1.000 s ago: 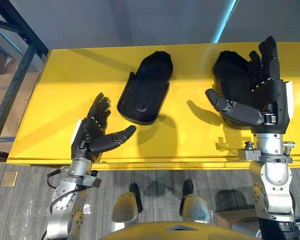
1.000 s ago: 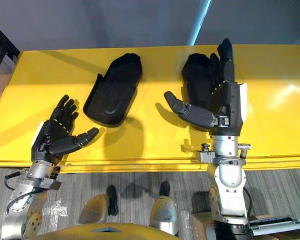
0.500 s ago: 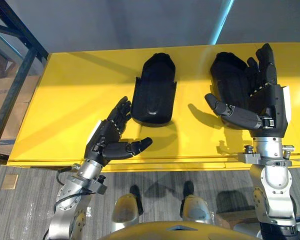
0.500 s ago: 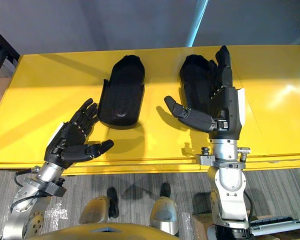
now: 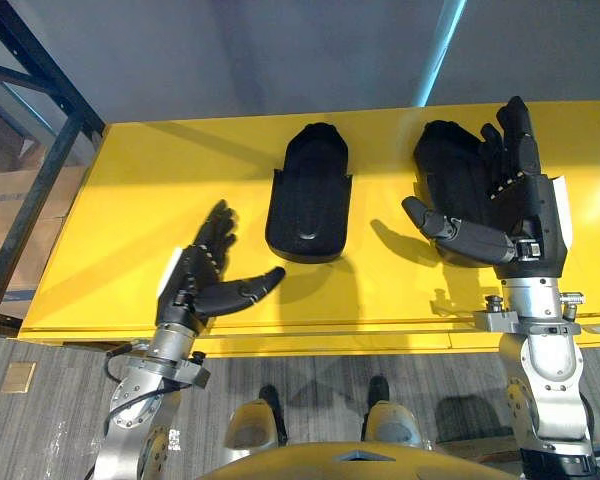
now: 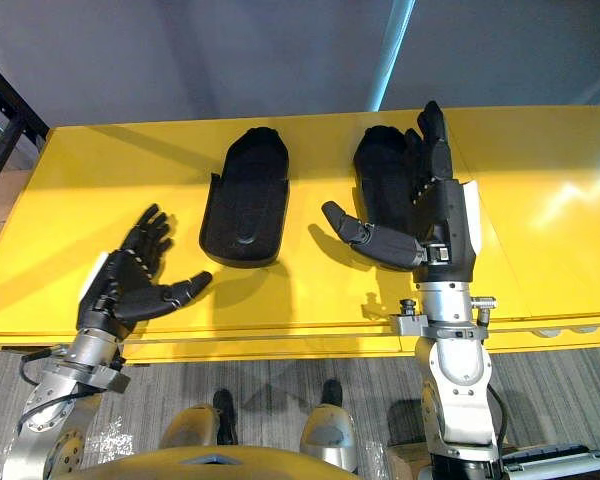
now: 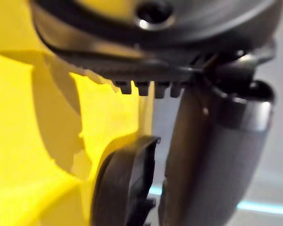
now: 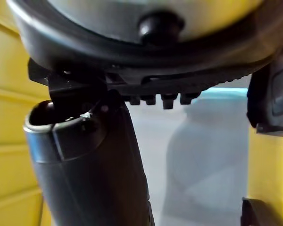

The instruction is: Walk over and take three plastic housings, then place them on the shelf

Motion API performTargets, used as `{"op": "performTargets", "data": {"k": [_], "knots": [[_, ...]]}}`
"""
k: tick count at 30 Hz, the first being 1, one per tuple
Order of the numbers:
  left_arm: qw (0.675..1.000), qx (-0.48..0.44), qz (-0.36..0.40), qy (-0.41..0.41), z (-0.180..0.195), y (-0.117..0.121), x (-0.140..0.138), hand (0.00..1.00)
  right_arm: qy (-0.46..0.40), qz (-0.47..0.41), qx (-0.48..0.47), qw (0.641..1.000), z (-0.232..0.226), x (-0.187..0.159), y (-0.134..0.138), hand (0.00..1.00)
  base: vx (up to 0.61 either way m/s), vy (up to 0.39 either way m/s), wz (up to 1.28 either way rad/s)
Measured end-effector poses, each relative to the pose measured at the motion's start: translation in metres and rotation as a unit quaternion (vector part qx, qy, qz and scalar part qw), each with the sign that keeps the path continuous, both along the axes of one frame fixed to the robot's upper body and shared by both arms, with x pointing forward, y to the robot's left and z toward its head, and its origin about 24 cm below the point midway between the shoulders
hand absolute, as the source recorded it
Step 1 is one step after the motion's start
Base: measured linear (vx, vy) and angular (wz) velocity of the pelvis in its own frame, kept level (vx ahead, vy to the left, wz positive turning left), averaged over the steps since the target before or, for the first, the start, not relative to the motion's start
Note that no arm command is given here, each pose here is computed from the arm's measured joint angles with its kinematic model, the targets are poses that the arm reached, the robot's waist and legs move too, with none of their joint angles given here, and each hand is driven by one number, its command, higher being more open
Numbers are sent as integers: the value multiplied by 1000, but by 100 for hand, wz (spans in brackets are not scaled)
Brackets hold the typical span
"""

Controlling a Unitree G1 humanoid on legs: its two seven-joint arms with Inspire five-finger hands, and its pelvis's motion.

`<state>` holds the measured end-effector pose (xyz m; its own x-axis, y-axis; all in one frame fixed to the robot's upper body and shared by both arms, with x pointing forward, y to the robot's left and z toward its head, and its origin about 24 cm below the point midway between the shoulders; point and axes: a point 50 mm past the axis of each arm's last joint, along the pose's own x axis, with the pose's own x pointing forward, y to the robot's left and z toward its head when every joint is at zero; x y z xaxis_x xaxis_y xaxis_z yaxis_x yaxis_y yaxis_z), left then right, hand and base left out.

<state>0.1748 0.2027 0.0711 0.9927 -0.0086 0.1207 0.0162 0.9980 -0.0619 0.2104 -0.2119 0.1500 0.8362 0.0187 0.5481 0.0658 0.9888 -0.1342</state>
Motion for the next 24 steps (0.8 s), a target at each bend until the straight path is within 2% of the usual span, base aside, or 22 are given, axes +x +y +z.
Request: {"op": "performTargets", "data": {"k": [2, 6, 11, 17, 24], "knots": [[998, -3, 49, -33, 7, 6, 2, 100, -10, 4, 7, 1000, 8, 11, 6, 100, -9, -20, 10], [994, -14, 73, -77, 16, 6, 4, 100, 11, 25, 21, 999, 10, 32, 22, 100, 3, -23, 15], [992, -36, 63, -104, 23, 0, 5, 100, 92, 50, 39, 994, -10, 58, 47, 100, -28, -13, 15], [991, -42, 19, -123, 31, -13, 5, 100, 154, 19, 65, 986, -22, 87, 60, 100, -37, -15, 8], [991, -59, 8, -122, 30, -17, 6, 100, 167, -17, 69, 983, -16, 103, 62, 100, -9, -9, 5]]}}
